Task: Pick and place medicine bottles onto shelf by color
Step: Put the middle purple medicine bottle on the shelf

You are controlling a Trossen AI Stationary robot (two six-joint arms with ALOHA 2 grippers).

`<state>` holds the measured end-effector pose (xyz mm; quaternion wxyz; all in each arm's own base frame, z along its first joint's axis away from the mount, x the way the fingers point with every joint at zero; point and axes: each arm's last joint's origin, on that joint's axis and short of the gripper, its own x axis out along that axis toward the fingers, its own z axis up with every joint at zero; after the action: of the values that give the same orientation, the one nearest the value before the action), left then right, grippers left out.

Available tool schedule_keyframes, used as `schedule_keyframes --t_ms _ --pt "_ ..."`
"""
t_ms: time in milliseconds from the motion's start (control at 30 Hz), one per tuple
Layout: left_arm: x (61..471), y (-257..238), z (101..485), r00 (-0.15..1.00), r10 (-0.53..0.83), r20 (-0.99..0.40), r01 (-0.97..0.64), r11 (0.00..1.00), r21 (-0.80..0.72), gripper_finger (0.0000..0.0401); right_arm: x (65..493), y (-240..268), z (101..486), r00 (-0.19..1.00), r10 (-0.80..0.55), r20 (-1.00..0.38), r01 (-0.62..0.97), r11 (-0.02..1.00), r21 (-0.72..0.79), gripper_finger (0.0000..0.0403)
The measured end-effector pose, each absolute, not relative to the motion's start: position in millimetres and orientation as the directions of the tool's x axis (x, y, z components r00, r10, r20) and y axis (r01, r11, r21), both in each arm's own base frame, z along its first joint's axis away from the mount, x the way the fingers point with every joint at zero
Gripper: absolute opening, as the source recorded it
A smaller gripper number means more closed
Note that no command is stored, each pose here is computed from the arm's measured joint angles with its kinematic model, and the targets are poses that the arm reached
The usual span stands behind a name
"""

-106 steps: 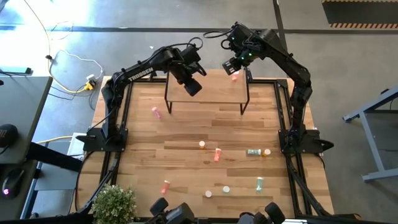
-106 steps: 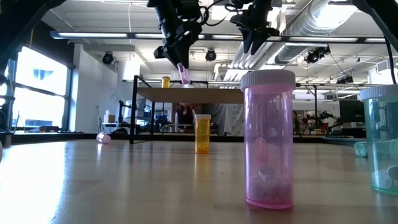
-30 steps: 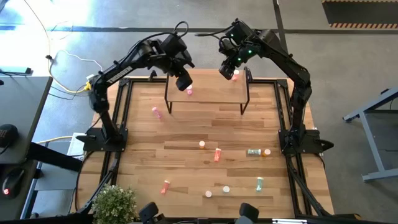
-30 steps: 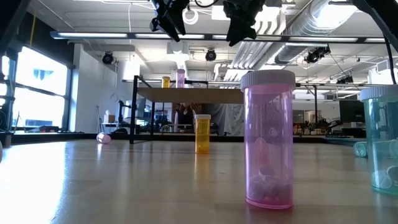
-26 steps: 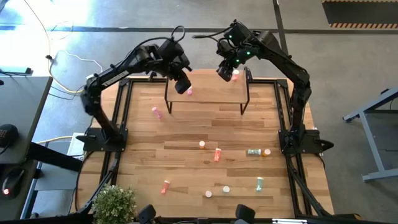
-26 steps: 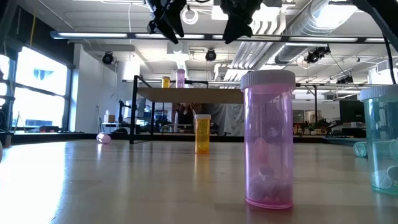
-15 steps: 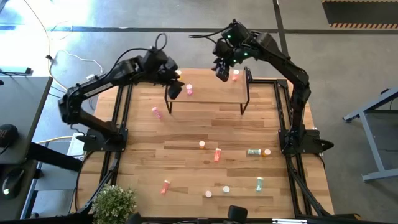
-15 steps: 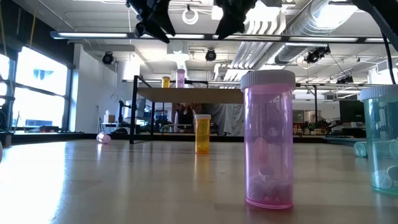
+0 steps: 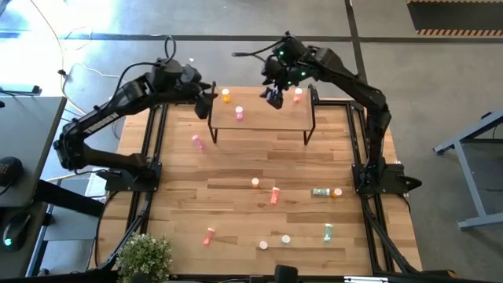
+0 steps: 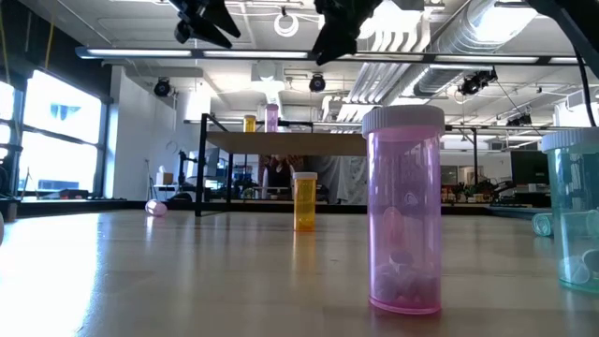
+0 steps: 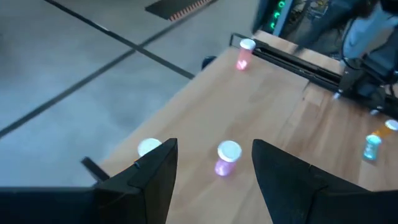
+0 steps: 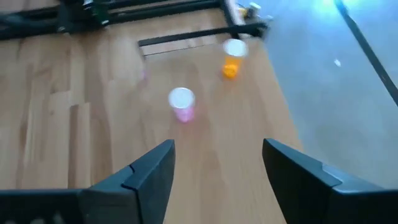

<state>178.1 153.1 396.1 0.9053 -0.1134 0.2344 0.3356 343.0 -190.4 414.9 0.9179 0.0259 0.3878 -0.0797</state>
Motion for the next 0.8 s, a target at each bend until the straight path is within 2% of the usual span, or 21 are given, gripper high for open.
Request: schedule_keyframes --t_ms 333,800 --pt "166 160 399 0.639 0.593 -0.490 -0.682 0.731 -0.005 0.0196 377 -183 377 0.739 -0.101 -0.667 0.086 0.995 -0.056 0.0232" --pt "162 164 399 0.626 0.605 -0.491 -0.698 0.716 -0.008 0.0196 402 -177 334 0.800 -0.099 -0.591 0.071 0.995 -0.071 0.0232"
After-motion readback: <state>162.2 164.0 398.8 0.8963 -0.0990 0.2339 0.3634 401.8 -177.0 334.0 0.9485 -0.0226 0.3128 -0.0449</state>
